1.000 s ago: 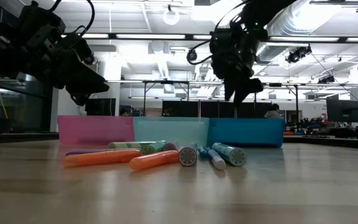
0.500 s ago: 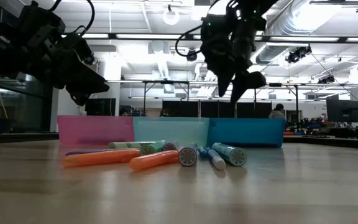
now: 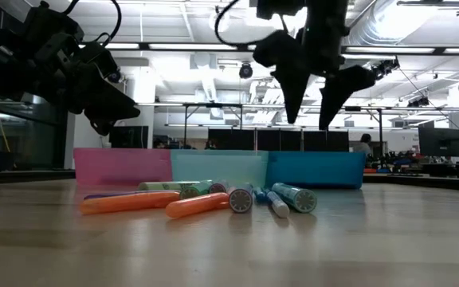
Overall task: Pick & Place Markers
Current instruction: Put the light blue marker into the red bin
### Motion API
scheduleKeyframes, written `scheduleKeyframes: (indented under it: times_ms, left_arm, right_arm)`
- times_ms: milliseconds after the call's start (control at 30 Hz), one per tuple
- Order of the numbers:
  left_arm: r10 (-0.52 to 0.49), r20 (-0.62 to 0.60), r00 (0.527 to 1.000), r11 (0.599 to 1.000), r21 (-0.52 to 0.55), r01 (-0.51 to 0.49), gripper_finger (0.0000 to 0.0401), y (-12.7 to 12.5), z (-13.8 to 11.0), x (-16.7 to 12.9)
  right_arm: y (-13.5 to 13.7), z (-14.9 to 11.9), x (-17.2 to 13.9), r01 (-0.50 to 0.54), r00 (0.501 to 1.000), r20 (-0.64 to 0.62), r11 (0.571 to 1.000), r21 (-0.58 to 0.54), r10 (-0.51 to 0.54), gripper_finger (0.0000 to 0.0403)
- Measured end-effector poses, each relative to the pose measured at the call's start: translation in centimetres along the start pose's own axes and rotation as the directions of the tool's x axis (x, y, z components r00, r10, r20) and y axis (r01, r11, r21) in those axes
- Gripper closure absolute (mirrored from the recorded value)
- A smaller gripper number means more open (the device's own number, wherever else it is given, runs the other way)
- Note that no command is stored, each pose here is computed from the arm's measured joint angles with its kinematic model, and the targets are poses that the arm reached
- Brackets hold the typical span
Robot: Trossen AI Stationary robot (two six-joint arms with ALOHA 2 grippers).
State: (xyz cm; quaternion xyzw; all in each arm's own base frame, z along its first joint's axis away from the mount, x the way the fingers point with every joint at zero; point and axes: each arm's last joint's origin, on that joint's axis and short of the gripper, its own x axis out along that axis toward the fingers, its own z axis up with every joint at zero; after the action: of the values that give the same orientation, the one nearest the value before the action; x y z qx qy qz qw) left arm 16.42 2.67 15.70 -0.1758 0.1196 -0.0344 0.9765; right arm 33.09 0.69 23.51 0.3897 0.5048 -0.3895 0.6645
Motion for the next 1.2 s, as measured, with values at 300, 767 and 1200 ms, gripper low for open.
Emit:
scheduleKeyframes:
  times_ms: [300,767,1200]
  left_arm:
    - [0.0,-0.001,1.0,1.0,0.0,0.0,0.029,0.0,0.0,0.0]
    - [-0.005,0.004,1.0,1.0,0.002,0.005,0.029,0.0,0.0,0.0]
    - [-0.006,0.007,1.0,1.0,0.003,0.006,0.029,0.0,0.1,0.0]
  right_arm:
    - [2.5,-4.9,1.4,-0.004,0.999,0.035,0.992,0.127,0.0,0.0139]
    - [4.8,-8.2,4.0,-0.056,0.998,-0.028,0.985,0.164,0.061,0.0143]
    - [5.7,-9.5,4.4,-0.108,0.993,-0.023,0.975,0.196,0.115,0.0144]
